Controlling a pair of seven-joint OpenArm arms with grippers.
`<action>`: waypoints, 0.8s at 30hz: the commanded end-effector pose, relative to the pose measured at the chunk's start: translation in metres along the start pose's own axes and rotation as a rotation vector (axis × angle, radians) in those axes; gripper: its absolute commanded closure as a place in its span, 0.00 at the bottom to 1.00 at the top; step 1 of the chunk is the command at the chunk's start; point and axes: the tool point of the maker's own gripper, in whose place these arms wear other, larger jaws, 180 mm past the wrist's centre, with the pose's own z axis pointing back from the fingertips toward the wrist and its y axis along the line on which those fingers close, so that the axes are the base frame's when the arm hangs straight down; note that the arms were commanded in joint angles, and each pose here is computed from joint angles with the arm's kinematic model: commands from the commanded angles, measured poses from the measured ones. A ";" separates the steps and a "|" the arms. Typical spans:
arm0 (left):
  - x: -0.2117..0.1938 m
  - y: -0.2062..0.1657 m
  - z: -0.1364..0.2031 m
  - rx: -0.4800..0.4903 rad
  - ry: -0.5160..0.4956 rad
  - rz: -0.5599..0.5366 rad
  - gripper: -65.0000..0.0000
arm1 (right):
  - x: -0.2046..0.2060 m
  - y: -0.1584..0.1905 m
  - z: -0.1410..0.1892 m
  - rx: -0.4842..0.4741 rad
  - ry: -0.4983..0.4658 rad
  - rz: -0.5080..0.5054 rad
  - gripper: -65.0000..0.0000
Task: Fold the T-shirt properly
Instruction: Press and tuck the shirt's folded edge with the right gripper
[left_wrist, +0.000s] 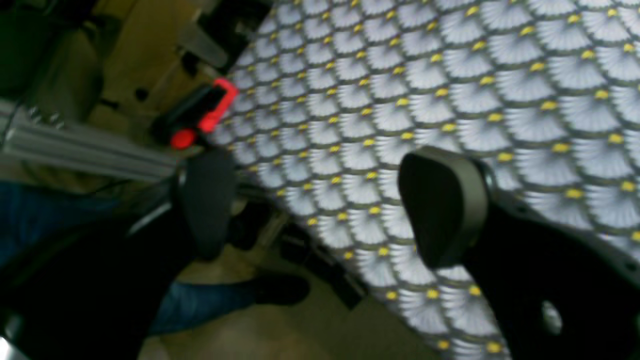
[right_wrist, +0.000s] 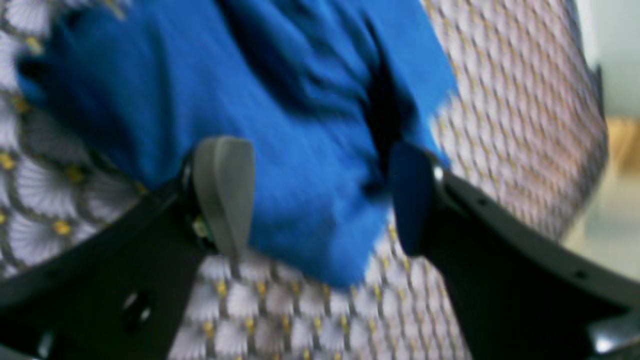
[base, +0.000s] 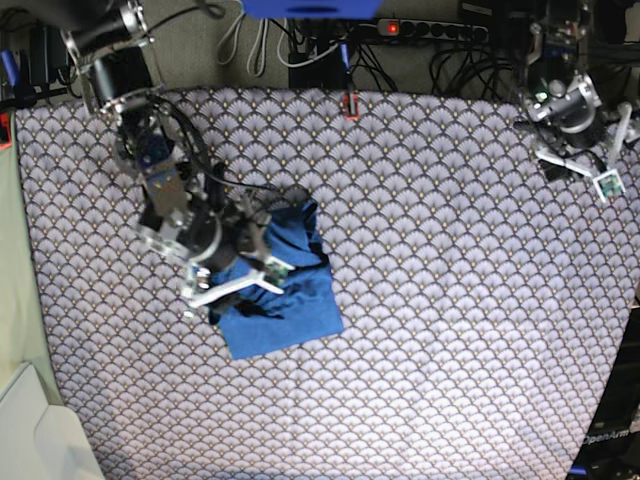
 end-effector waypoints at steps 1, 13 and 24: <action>0.010 0.006 0.002 0.016 -0.043 0.000 0.18 | 0.010 -0.015 -0.001 -0.028 -0.035 0.010 0.33; 0.001 0.005 0.004 0.018 -0.016 0.017 0.18 | 0.006 -0.024 -0.038 0.042 -0.056 0.004 0.33; 0.024 -0.009 0.003 0.000 -0.048 0.084 0.18 | 0.009 -0.043 -0.045 0.029 -0.052 0.000 0.33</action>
